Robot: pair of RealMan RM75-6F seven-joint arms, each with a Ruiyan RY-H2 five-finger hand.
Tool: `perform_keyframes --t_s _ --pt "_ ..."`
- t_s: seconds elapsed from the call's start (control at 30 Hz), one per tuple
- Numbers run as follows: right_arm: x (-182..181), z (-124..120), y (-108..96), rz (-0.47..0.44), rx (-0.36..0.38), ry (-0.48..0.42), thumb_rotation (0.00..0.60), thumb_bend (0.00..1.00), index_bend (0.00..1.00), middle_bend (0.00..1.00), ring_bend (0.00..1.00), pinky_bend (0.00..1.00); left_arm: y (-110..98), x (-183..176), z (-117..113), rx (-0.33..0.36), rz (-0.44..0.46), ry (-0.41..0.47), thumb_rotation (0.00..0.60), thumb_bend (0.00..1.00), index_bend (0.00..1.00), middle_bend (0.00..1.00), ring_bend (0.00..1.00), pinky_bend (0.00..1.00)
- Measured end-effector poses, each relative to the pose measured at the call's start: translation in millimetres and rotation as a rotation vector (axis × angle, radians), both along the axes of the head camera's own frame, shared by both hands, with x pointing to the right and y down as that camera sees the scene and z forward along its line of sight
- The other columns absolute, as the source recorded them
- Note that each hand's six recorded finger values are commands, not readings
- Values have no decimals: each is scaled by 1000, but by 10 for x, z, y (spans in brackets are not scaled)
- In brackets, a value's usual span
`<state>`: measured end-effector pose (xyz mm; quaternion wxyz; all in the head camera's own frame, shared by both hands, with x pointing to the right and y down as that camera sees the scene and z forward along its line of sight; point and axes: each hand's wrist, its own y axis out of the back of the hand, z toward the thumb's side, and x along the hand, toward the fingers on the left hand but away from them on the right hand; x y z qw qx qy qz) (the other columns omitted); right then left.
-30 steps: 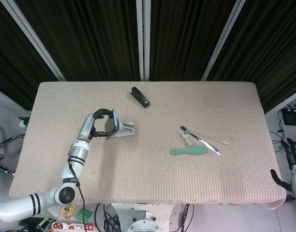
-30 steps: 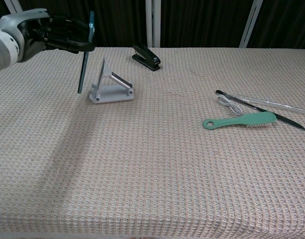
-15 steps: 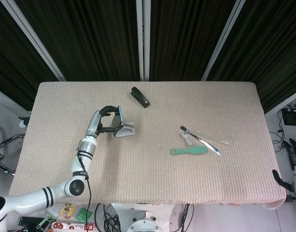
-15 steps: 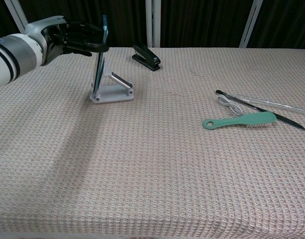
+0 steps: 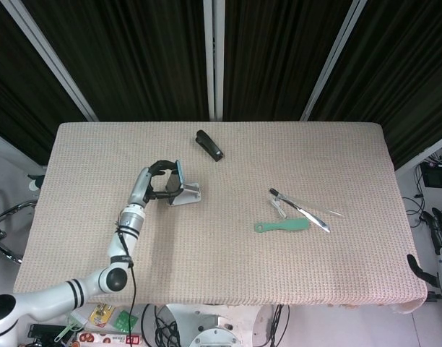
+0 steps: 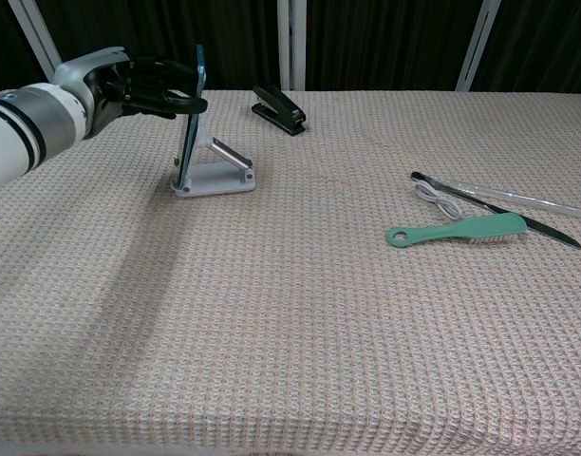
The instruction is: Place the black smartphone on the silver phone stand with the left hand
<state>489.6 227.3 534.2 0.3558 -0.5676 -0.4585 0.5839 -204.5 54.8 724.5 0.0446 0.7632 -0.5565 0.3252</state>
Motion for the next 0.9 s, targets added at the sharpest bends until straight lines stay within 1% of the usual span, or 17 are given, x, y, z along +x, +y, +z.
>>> perform_keyframes --t_s 0.17,0.43,0.77,0.9 --pt "0 6 3 1 -3 3 600 220 0 0 0 0 30 -3 35 -4 -4 6 600 353 506 594 220 220" --pt "9 15 6 3 -10 6 600 222 0 0 0 0 14 -54 54 11 -19 4 600 353 508 594 221 220" --pt "1 25 10 -1 -14 15 600 222 0 0 0 0 32 -52 99 9 -10 2 600 353 507 590 220 220" --pt "10 31 8 3 -17 17 600 222 0 0 0 0 36 -54 107 12 -5 -1 600 353 505 567 220 220"
